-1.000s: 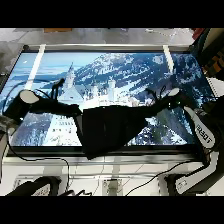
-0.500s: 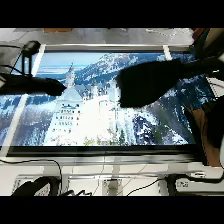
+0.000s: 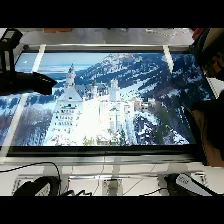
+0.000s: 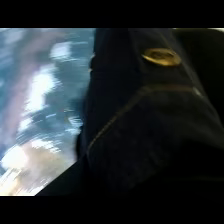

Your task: Fold the clothes and pants, and hang the long-sleeved shirts on hangers.

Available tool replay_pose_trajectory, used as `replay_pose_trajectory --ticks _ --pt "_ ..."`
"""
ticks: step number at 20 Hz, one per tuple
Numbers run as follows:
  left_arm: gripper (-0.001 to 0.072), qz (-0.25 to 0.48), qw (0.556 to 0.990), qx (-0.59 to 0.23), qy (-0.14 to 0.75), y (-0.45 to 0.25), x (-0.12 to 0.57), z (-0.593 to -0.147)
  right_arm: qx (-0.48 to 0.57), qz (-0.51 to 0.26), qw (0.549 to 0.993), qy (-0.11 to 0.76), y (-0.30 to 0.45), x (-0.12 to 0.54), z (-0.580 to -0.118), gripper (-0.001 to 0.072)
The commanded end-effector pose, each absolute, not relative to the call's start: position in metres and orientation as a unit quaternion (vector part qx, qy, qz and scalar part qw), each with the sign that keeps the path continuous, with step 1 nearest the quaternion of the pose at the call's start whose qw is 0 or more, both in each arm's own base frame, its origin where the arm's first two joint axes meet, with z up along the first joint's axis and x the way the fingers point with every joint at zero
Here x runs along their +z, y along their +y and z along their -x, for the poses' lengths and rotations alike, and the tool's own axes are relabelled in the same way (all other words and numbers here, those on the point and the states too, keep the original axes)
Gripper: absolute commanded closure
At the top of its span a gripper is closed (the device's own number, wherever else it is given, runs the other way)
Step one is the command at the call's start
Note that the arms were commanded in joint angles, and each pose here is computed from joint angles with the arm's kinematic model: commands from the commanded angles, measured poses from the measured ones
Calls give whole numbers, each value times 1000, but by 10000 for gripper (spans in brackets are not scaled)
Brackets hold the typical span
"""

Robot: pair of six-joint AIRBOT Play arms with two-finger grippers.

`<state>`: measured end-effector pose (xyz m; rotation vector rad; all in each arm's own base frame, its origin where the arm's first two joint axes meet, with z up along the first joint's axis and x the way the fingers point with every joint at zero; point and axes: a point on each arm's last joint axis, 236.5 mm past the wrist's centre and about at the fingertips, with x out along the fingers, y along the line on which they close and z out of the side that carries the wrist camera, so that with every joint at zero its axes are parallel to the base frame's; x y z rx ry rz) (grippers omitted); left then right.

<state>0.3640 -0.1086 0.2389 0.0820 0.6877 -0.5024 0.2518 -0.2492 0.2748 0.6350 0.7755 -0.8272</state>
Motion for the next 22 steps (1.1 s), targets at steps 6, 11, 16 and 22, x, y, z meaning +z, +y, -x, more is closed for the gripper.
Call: replay_pose_trajectory --ticks 6,11,16,22 --pt "698 -39 918 -236 315 -106 247 -370 -605 -391 608 335 -304 260 -84 669" --pt "698 -39 920 -235 311 -106 248 -372 -612 -401 595 333 -314 245 -79 240" --pt "698 -39 920 -235 311 -106 248 -372 -592 -377 637 318 -328 252 -95 371" --pt "698 -39 920 -235 310 -106 248 -372 -313 -348 827 312 -273 277 -241 667"
